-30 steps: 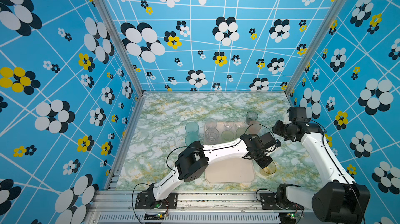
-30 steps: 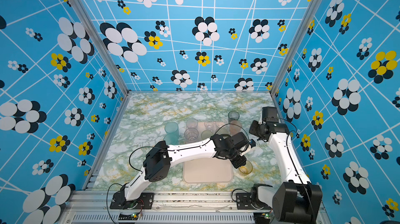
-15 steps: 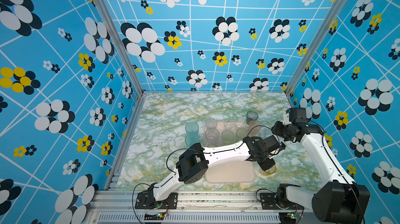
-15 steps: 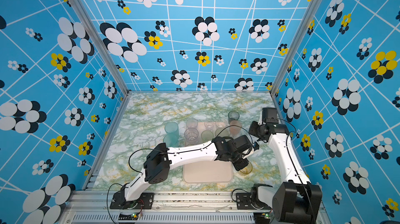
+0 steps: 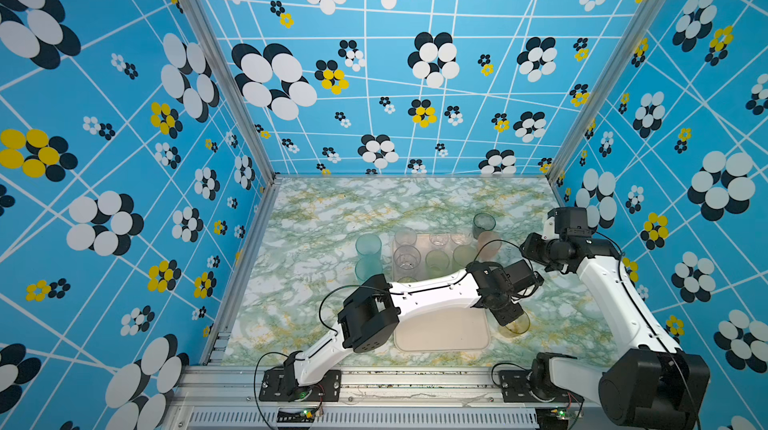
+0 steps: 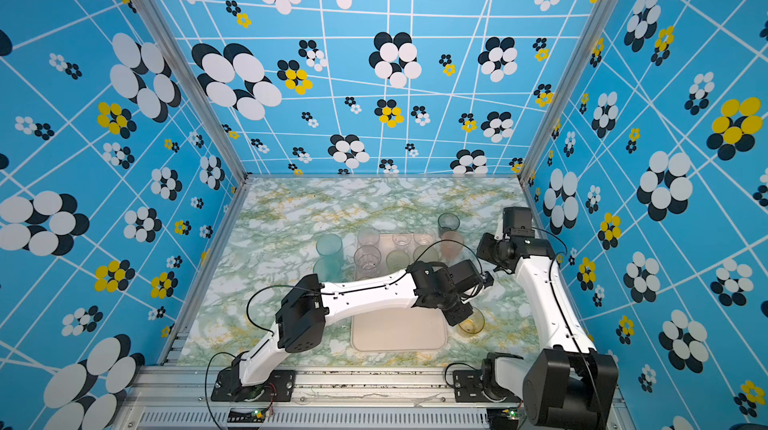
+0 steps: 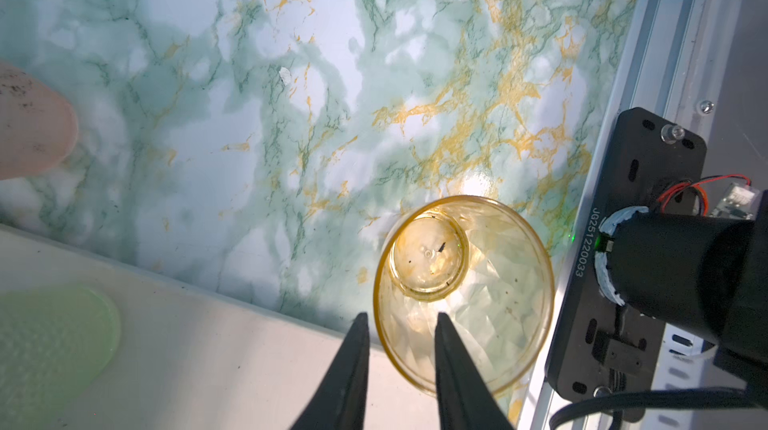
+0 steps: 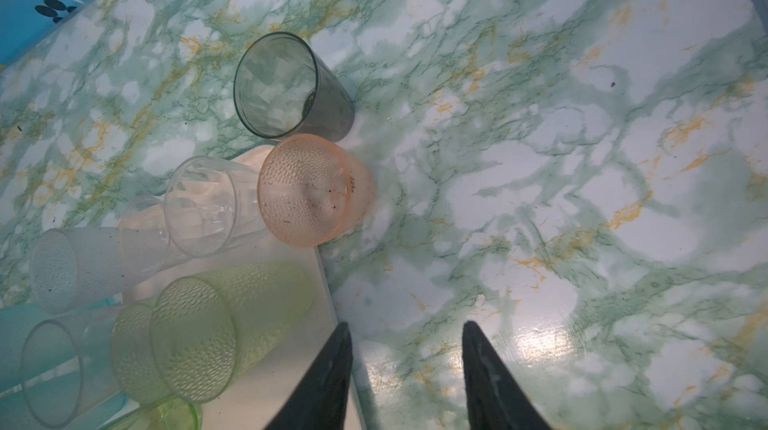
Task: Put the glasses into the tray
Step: 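Close the left gripper on the amber glass rim, then lift the amber glass with the left gripper and carry it over the tray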
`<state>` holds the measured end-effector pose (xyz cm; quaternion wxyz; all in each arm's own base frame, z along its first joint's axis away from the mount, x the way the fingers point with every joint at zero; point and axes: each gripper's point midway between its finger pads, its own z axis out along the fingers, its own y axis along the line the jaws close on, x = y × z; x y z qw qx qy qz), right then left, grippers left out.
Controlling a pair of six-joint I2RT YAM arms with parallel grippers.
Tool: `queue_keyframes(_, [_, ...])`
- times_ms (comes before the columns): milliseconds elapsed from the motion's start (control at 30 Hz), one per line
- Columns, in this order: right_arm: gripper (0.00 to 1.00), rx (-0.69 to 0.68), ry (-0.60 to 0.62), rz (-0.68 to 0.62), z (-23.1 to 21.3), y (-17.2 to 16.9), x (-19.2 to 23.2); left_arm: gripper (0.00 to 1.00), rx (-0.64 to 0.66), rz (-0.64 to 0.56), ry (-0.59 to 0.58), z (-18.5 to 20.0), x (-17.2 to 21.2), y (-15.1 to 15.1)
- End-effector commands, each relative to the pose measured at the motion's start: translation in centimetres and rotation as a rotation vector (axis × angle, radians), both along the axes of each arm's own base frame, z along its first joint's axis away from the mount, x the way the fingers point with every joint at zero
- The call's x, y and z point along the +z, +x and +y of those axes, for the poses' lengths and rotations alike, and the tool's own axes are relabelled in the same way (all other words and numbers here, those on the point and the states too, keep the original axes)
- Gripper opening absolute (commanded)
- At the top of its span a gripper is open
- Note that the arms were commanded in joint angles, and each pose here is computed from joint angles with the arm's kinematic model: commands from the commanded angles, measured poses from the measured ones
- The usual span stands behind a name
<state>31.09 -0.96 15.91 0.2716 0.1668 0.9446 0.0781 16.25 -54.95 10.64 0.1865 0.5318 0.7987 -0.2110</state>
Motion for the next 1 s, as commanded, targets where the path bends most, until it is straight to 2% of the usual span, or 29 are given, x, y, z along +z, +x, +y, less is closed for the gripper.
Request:
queue_keyframes(0, [0.46, 0.013, 0.006, -0.007, 0.0, -0.2, 0.1, 0.29, 0.0, 0.01, 0.02, 0.0, -0.7, 0.5])
queue_keyframes(567, [0.46, 0.019, 0.014, -0.007, 0.2, 0.0, -0.1, 0.26, -0.01, 0.043, 0.044, -0.4, -2.4, 0.5])
queue_keyframes(833, [0.46, 0.019, 0.016, -0.007, 0.2, 0.0, -0.2, 0.06, -0.014, 0.033, 0.053, -0.3, -2.5, 0.6])
queue_keyframes(967, [0.46, 0.018, 0.018, -0.007, 0.2, 0.0, -0.2, 0.04, -0.019, 0.026, 0.062, 0.0, -2.4, 0.8])
